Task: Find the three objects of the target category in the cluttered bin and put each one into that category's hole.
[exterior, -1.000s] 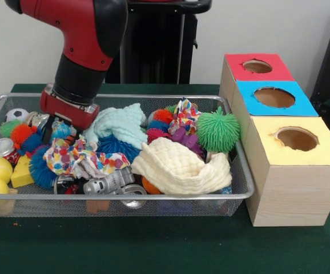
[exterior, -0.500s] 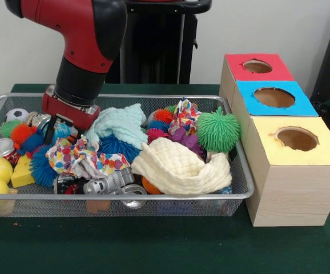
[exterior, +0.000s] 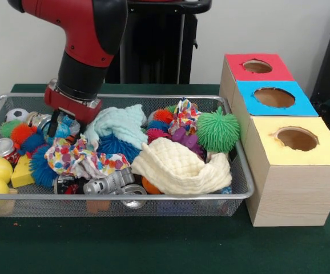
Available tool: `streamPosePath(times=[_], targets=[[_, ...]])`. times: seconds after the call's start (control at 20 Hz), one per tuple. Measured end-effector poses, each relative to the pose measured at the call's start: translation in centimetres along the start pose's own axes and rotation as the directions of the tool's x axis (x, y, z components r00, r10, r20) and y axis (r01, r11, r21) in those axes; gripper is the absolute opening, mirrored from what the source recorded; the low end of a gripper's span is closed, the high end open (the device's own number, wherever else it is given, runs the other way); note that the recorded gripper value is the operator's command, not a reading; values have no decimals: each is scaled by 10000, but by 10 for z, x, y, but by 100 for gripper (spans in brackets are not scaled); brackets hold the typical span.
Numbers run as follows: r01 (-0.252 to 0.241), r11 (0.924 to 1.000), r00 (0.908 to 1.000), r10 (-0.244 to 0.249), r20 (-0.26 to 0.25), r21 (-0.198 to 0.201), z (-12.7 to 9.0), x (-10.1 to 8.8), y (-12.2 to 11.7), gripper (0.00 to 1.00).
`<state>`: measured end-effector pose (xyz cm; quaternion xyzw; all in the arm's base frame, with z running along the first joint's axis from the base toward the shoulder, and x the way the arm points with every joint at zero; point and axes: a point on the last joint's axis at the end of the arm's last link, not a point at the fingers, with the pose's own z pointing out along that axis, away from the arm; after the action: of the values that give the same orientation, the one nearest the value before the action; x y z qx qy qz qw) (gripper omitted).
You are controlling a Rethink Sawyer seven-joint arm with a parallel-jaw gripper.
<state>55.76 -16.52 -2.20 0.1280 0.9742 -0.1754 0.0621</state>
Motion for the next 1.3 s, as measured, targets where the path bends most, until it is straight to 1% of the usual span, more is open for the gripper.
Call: streamPosePath(times=[0.3, 0.7, 0.9, 1.05, 1.3], targets=[[-262, 9996, 9988, 258, -414, -90, -1, 13, 0, 100], [-618, 9976, 9970, 602, -494, -314, 4, 10, 0, 100], [-844, 9949, 9953, 815, -532, -544, 8, 8, 0, 100], [-1032, 9921, 9936, 995, -542, -712, 9, 4, 0, 100], [-1511, 9824, 9874, 1446, -646, -1102, 13, -2, 3, 100]])
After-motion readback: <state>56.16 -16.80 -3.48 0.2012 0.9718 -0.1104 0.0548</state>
